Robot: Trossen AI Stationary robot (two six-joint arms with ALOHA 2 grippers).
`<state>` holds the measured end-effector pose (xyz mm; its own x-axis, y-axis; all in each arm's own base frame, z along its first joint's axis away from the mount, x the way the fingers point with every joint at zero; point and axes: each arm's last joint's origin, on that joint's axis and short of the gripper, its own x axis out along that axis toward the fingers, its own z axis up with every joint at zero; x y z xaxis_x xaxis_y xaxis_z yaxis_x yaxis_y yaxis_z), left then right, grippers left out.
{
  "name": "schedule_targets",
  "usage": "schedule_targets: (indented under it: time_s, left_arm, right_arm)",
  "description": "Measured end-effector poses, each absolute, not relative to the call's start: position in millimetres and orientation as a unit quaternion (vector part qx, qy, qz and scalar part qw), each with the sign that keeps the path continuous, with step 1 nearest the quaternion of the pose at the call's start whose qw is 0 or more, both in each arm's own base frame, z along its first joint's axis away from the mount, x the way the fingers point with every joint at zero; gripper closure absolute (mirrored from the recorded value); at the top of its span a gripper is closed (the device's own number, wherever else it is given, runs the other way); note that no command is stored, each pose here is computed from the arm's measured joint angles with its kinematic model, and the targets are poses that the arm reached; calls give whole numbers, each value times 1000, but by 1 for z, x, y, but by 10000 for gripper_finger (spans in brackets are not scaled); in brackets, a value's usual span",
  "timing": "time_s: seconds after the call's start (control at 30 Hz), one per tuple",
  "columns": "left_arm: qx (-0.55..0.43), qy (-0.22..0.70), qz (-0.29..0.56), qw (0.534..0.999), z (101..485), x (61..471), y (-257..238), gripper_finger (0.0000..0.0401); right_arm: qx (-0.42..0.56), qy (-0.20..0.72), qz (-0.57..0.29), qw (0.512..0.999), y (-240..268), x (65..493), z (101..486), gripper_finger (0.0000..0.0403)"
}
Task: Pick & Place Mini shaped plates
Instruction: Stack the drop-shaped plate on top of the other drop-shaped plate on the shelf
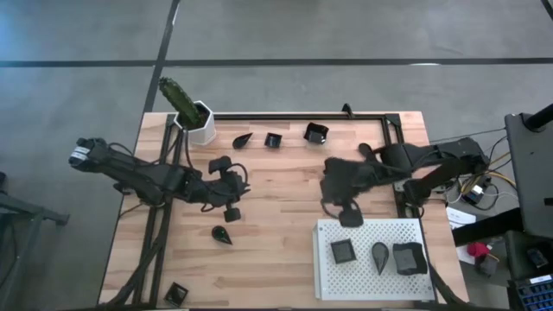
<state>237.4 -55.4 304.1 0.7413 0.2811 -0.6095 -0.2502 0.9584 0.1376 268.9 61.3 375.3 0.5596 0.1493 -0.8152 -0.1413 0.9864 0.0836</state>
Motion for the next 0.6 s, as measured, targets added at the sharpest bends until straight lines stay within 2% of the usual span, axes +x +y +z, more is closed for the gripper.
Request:
schedule_targets:
  time_s: [0.2,0.6]
  left_arm:
    - [38,327,156,931,301,237,-54,348]
    - [53,318,170,931,305,235,-53,348]
  right_arm:
    - [70,481,3,874,26,275,362,394]
    - [157,537,-114,821,-25,270,316,394]
